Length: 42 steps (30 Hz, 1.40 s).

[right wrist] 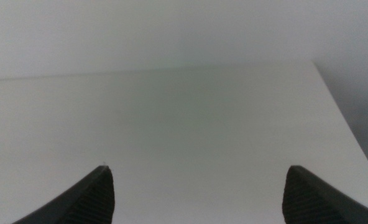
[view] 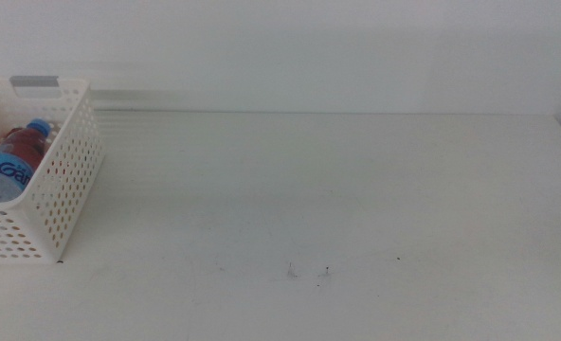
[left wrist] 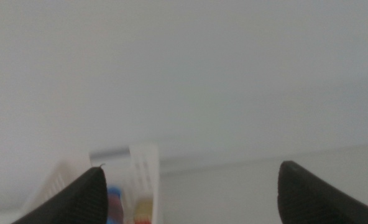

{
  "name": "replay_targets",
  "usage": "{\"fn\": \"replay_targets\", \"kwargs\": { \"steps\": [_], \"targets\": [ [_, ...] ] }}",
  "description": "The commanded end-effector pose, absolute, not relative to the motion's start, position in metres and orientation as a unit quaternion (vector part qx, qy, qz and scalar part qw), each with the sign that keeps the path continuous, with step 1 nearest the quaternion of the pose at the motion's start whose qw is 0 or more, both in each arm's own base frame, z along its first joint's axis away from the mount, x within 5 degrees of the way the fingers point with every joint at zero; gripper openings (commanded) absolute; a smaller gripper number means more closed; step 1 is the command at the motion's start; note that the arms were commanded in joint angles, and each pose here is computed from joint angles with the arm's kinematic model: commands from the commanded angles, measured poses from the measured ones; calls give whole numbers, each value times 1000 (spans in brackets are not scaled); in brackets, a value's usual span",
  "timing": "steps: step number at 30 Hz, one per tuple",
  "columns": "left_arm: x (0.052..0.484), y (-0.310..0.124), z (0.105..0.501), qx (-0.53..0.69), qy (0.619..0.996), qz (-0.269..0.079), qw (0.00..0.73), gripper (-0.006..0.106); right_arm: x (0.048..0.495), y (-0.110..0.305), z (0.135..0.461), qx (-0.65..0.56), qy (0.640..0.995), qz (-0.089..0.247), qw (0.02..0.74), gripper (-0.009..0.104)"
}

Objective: Use arms to grab the bottles and put them into the dustbin to the left of the table.

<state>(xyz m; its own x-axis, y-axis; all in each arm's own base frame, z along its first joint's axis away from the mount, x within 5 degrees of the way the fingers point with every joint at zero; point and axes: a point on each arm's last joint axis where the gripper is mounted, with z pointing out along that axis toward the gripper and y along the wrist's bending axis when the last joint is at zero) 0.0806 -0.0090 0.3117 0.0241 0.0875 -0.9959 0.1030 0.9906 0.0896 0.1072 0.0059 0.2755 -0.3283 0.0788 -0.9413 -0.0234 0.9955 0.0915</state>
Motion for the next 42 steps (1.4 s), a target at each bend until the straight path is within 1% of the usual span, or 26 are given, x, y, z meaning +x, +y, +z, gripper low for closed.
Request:
{"fn": "replay_targets", "kwargs": {
  "steps": [1,4,6,9,12,14,16,17,18,24,42],
  "targets": [
    [73,-9,288,56,700,-20,712,94,91,1,245,31,814,29,580,86],
    [64,-8,262,56,700,-20,711,94,74,0,217,34,809,27,587,86],
    [60,-8,246,56,700,-20,711,94,66,0,203,25,802,16,597,86],
    [56,-8,230,56,699,-20,713,94,59,-2,194,11,788,-2,616,86],
    [55,-8,215,56,704,-20,707,94,54,-2,195,10,770,-4,638,86],
    [56,-7,204,55,711,-19,701,94,54,-1,194,14,769,2,639,86],
    [56,-7,204,54,711,-19,701,94,54,-1,194,15,768,3,640,86],
    [56,-9,200,62,725,-24,686,94,54,-1,194,15,768,3,640,86],
    [56,-9,200,62,726,-26,684,94,54,-2,194,13,768,2,640,86],
    [56,-8,203,56,714,-20,698,94,55,-2,188,12,772,0,635,86],
    [56,-6,206,50,703,-16,709,94,55,-2,187,13,775,0,632,86]
  ]
}}
